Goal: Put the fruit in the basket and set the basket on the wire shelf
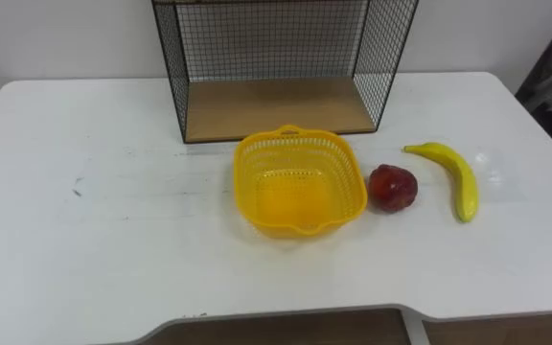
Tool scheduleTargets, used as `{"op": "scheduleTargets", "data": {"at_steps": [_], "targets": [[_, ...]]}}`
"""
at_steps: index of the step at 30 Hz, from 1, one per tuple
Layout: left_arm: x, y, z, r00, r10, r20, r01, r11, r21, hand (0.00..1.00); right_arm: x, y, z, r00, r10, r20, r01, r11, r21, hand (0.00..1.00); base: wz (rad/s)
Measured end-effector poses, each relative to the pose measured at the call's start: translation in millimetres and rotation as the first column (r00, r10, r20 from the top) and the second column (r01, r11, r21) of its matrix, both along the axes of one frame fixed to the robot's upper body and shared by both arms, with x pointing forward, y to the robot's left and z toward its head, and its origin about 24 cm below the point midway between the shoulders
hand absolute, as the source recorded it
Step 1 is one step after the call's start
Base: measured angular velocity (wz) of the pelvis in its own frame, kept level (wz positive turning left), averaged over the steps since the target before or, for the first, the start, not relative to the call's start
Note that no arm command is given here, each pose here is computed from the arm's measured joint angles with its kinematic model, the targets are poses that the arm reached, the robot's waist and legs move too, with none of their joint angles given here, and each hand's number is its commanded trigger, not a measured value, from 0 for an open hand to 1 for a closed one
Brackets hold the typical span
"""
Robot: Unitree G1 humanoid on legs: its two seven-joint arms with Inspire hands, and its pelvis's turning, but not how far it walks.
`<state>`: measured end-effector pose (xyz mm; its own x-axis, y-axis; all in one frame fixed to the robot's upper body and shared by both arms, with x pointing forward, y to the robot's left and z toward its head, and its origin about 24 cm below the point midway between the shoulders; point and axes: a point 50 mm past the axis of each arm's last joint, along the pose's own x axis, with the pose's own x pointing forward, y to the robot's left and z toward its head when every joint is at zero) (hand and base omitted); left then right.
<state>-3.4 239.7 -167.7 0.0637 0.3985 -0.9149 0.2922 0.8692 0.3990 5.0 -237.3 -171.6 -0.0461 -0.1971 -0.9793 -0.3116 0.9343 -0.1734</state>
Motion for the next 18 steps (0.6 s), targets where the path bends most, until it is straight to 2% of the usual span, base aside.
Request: {"op": "scheduleTargets", "data": {"at_steps": [18], "targets": [[-2.7,-1.9,-0.6,1.0,0.01,-0.015,-0.01,1.0,-0.013,0.0,-5.2,0.6,-0.1,0.999,-0.042,-0.015,0.042,0.999,-0.003,0.0,0.0]]}}
